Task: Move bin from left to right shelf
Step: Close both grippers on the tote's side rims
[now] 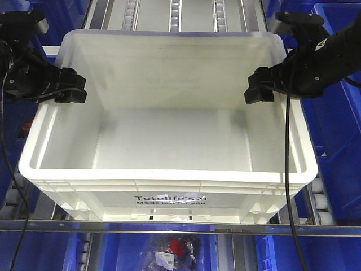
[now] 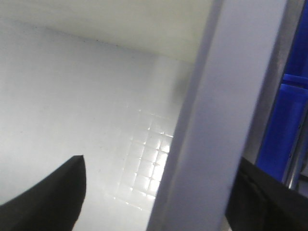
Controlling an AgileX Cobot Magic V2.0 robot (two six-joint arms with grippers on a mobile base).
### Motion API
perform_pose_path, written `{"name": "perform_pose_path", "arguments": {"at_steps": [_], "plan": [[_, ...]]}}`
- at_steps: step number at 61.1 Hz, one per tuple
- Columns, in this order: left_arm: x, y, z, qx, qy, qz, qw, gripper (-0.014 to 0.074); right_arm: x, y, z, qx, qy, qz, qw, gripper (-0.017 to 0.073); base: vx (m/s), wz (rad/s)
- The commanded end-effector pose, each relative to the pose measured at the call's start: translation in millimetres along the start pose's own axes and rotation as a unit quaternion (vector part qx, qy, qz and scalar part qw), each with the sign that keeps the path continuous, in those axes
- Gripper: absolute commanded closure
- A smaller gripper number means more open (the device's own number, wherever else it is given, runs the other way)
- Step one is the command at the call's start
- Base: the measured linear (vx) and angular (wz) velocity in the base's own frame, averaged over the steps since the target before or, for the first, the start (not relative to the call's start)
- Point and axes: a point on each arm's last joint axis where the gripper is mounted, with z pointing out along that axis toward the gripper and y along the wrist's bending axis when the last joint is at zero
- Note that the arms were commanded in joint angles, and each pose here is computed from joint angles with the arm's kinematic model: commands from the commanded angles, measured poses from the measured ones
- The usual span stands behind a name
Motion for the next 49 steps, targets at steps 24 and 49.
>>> {"name": "perform_pose_path", "arguments": {"at_steps": [24,49], "plan": [[-8.9,-4.3,-6.9,0.008,-0.029,0.002,1.000,0.0389,-9.7,4.3,-18.1,-0.001,-0.044,-0.008,0.999,0.0422,0.00,0.00],[-11.3,-4.6,-10.1,0.007,-0.048,0.002,0.999,0.0603,-11.8,4.0,-18.6,0.001,-0.055,-0.011,0.998,0.0567,0.00,0.00]]}}
